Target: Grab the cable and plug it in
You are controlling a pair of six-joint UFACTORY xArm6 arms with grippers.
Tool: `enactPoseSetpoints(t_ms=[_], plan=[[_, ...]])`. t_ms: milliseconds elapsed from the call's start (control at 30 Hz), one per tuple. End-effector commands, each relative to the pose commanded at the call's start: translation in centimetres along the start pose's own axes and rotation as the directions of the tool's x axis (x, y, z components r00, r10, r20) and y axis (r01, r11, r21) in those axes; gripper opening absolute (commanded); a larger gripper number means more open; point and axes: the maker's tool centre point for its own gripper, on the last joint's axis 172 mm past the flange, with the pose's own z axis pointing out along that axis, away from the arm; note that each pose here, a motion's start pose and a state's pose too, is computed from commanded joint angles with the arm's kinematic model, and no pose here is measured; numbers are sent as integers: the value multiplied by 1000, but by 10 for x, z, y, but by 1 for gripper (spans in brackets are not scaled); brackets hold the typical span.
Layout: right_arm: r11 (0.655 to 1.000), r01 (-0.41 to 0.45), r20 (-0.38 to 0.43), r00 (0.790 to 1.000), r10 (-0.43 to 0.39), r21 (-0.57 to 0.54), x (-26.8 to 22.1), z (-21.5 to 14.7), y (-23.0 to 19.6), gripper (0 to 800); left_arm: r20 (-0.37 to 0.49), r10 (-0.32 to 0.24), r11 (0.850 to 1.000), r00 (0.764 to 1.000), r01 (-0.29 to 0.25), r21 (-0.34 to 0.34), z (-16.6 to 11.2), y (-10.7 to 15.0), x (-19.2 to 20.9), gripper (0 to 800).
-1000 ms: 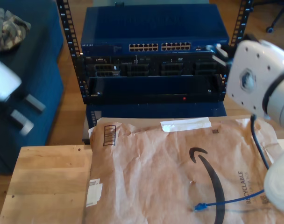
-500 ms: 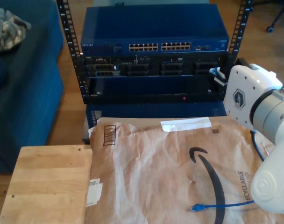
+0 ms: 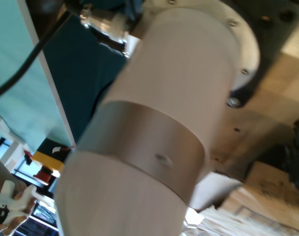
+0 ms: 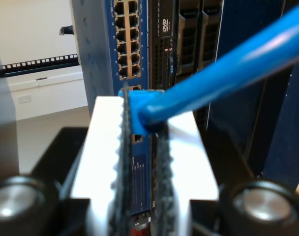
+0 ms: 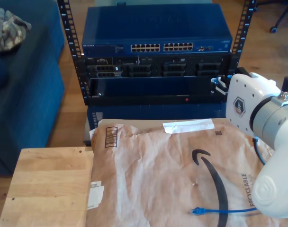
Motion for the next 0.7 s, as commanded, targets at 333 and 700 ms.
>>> enactPoseSetpoints(t_ms=[333, 700], plan=[[999, 5, -6, 1000, -5, -36, 1, 8, 16, 2, -57, 19, 998, 998, -23, -66, 45, 6, 20, 800], [995, 12, -14, 1000, -14, -96, 0, 34, 30, 2, -63, 46, 995, 997, -51, -87, 60, 7, 23, 800]])
